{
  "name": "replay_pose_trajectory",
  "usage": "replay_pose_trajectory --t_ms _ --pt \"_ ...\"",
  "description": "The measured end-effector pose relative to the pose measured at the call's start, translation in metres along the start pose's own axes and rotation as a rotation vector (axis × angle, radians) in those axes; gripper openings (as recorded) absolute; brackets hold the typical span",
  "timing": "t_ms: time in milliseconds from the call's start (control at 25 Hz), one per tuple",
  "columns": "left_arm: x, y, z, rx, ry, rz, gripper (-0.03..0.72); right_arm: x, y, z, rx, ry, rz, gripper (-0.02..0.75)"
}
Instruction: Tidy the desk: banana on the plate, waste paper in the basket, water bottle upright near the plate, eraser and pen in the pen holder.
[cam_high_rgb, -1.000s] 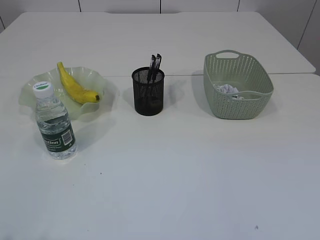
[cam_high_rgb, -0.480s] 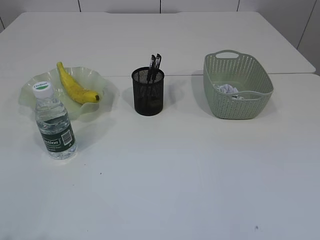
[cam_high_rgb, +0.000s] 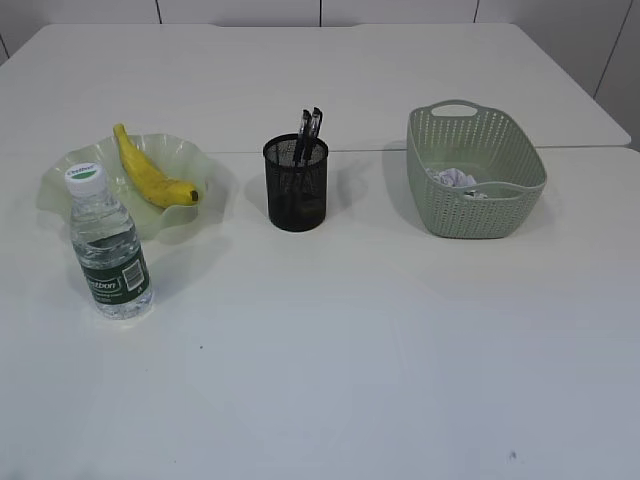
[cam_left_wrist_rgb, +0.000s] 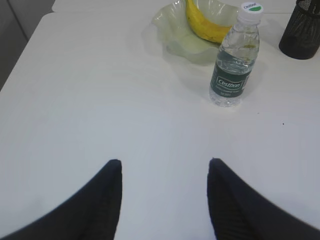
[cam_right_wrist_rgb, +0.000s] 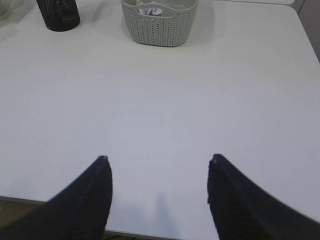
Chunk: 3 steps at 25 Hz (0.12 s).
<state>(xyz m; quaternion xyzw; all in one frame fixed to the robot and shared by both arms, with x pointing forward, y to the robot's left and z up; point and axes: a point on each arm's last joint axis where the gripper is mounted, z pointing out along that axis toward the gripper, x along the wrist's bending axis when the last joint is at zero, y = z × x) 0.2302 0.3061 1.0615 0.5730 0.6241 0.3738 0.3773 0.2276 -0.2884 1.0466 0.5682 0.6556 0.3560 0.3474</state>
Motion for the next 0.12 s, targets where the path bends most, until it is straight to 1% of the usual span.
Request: replay_pose_trajectory --t_ms 120 --pt "0.0000 0.0000 0.0000 0.000 0.000 0.000 0.380 0.0000 0.0000 0.0000 0.000 0.000 0.000 0.451"
